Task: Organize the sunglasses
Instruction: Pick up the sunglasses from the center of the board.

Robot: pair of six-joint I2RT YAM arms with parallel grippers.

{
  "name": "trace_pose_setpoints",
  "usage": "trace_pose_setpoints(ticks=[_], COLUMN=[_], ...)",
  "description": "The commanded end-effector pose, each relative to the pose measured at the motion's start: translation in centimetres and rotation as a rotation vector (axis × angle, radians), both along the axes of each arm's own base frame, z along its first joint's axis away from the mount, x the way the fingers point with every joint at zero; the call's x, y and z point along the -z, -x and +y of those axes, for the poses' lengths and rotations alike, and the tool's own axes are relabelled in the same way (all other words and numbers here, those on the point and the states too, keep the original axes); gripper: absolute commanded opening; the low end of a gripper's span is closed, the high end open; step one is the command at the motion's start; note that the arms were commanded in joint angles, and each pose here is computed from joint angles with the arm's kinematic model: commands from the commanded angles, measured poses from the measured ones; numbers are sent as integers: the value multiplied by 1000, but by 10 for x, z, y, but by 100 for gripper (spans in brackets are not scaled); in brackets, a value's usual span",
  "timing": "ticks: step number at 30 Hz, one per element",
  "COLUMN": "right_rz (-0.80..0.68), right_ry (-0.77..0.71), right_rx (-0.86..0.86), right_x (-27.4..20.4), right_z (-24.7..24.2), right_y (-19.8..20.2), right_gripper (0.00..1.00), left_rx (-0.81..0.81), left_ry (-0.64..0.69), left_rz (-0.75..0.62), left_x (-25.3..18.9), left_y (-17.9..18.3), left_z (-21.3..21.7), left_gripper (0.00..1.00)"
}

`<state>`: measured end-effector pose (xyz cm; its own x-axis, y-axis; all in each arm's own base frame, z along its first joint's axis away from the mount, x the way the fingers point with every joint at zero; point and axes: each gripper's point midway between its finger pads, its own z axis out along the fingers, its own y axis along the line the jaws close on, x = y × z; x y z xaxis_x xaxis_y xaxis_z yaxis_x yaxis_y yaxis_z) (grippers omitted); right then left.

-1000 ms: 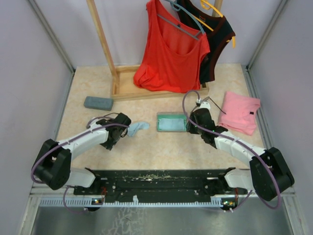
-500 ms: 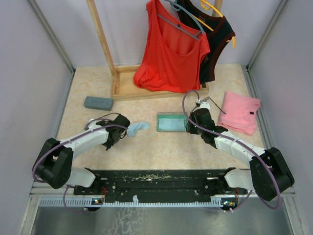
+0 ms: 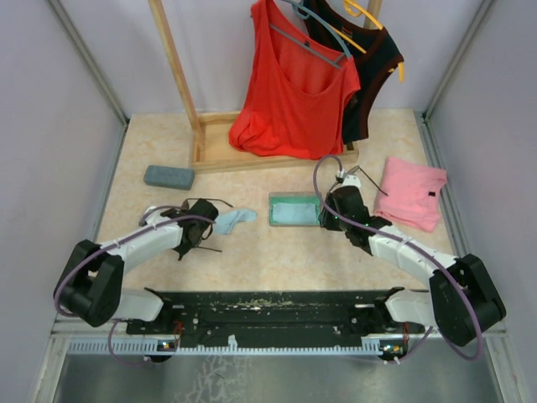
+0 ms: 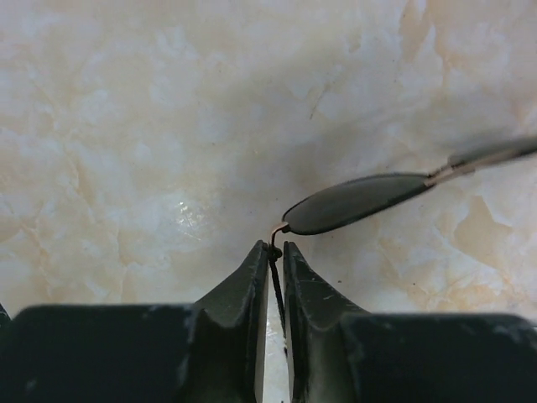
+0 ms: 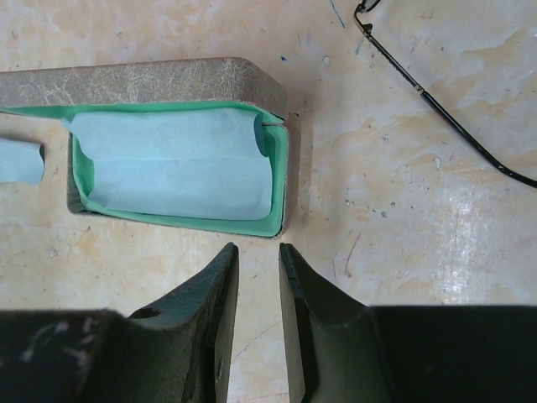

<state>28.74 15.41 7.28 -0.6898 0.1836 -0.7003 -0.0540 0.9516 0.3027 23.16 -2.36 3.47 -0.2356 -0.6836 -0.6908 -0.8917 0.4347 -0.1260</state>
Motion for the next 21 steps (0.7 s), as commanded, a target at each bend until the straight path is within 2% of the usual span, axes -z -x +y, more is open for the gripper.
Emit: trace_pose_setpoints(ticks=[1,5,9,16,21], right_rz=[-87,-97,-110,-187,-264], right_ry=[-42,-44,-47,-67,-103], right_rx=[0,-1,-2,-40,-125], right_x=[-32,-37,-43,-70,-100], right_z=[4,3,2,2,8], right_y=[-12,-11,-10,-5,6], right_gripper=[27,27,27,27,28], left_rx=[-53,-90,-73,221,551], left_ry=[-63,-85,-73,-50,-33], left_rz=[-78,-149,-228,-332,-422], left_x=[-24,-49,-71,-107,-133], left_y=[1,3,0,-36,-57], left_z=[19,30,33,4,-35], left_gripper=[15,1,0,0,0])
